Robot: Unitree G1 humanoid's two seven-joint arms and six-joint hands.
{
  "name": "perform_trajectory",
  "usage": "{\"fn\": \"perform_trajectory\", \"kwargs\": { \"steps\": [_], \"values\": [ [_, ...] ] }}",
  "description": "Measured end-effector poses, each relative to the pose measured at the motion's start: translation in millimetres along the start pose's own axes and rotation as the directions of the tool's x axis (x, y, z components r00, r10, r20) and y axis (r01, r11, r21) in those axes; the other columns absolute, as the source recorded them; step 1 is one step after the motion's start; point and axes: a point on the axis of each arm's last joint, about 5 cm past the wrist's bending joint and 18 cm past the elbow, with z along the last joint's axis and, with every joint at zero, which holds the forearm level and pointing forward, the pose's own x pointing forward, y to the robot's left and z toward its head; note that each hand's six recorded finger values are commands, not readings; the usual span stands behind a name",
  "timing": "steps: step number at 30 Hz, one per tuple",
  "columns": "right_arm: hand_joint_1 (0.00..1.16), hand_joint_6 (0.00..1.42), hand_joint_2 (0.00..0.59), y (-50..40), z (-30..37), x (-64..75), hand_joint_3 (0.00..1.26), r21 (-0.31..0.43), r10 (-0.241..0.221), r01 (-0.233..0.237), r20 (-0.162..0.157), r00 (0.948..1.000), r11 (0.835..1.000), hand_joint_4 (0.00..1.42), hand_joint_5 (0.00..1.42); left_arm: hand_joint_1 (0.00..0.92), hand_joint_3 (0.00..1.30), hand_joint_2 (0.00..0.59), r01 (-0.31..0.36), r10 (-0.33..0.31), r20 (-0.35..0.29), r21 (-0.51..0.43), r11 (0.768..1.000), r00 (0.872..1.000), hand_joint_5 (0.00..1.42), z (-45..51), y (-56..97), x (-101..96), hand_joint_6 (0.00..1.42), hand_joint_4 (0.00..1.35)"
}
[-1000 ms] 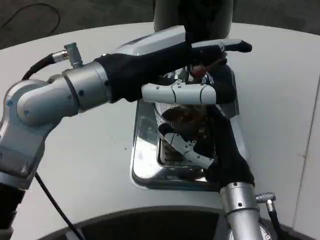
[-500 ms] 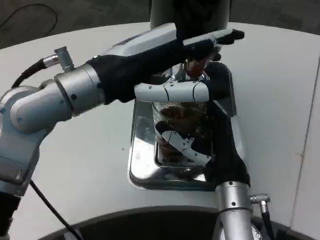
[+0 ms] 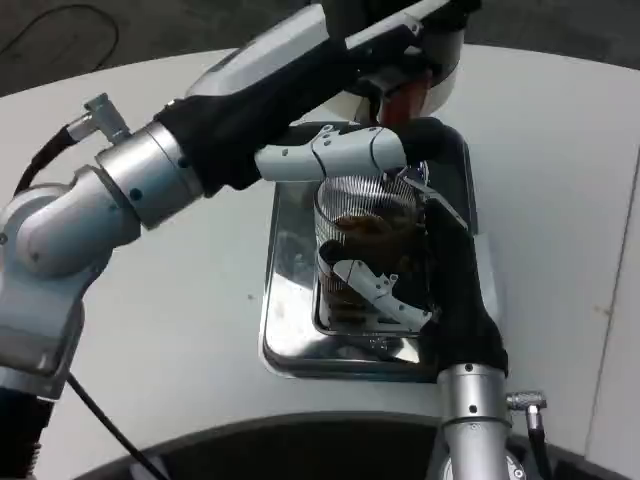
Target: Grasp the cup under the faucet to collect the drink, then remove the cup.
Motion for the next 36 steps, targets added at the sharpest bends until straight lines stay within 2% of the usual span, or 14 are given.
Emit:
{"fn": "perform_trajectory", "kwargs": {
  "steps": [13,18,23,36],
  "values": [
    [0.77,0.4,0.256,-1.3,-3.2,-0.7,0.45,0.002,-0.026,0.026,0.001,0.9997,1.0,0.53,0.58,0.0,0.11,0.13,-0.018,0.019,0.022,-0.015,1.0,1.0,0.26,0.6,-0.2,-0.6,0.21,0.14],
    [0.77,0.48,0.256,-2.1,-4.3,-0.9,0.52,-0.003,-0.043,0.043,0.008,0.999,0.999,0.6,0.66,0.0,0.12,0.139,-0.027,0.028,0.021,-0.028,0.999,0.999,0.26,0.5,-3.5,-6.6,0.22,0.16],
    [0.79,0.57,0.232,-6.7,-6.1,-0.8,0.57,-0.019,-0.061,0.061,0.025,0.9978,0.998,0.66,0.74,0.0,0.13,0.14,-0.05,0.05,0.008,-0.033,0.998,0.999,0.27,0.1,-4.6,-15.8,0.22,0.16],
    [0.83,0.84,0.207,-17.9,-12.5,-4.1,0.66,-0.044,-0.092,0.094,0.044,0.9948,0.995,0.8,0.95,0.0,0.15,0.141,-0.127,0.126,-0.019,-0.06,0.99,0.992,0.29,0.1,-5.0,-30.0,0.24,0.19]
  ]
}}
